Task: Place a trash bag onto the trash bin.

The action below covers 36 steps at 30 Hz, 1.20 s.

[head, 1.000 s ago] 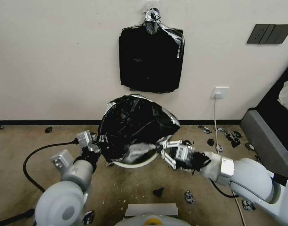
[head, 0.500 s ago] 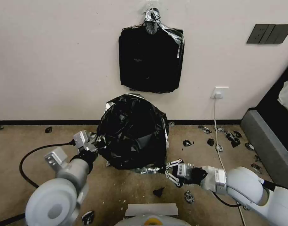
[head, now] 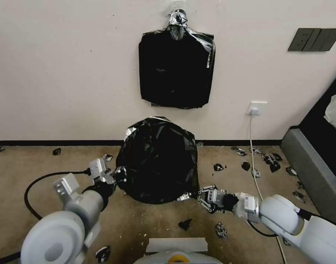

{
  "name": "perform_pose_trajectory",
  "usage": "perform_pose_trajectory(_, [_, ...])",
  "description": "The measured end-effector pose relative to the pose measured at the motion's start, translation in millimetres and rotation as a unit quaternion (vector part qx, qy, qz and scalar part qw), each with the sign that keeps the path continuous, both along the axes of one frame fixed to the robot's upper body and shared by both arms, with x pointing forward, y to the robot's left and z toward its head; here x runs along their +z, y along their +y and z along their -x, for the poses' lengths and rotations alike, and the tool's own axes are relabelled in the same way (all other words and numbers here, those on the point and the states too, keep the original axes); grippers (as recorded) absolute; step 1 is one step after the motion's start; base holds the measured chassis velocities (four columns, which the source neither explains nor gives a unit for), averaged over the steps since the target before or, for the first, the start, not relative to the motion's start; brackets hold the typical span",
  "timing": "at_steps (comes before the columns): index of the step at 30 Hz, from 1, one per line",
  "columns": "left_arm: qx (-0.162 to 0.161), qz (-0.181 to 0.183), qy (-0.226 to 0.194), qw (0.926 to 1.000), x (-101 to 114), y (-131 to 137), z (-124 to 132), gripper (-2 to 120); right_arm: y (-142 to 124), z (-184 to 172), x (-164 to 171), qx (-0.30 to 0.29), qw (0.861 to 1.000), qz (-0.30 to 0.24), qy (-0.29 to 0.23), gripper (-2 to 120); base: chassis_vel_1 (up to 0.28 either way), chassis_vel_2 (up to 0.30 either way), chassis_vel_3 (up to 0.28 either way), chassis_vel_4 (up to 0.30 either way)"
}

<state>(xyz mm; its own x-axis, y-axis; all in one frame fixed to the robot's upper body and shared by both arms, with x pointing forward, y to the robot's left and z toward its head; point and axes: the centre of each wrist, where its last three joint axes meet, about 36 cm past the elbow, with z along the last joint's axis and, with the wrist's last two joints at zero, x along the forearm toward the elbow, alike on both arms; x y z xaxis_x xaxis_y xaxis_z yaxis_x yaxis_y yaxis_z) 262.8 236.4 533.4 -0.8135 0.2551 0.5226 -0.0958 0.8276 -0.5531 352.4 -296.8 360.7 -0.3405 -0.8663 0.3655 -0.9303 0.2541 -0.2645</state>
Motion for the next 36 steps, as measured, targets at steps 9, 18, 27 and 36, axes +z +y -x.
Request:
perform_pose_trajectory(9, [0.003,0.005,0.002,1.0000,-4.4,-1.0,-3.3,3,0.6,5.9,-3.7,0.002,1.000,0.006,0.003,0,0.000,0.000,0.000,0.000])
perform_pose_trajectory(18, [0.042,0.001,-0.015,0.9990,-10.5,4.3,-10.9,3,0.7,14.9,-0.4,-0.025,0.999,-0.034,0.026,28,0.000,0.000,0.000,0.000])
perform_pose_trajectory(27, [0.063,-0.004,-0.021,0.9978,-15.3,8.7,-16.3,3,-2.9,21.3,7.9,-0.031,0.997,-0.061,0.029,61,0.000,0.000,0.000,0.000])
perform_pose_trajectory(36, [0.092,-0.032,-0.038,0.9946,-27.3,6.1,-19.1,3,9.4,38.4,46.9,-0.113,0.987,-0.114,0.017,79,0.000,0.000,0.000,0.000])
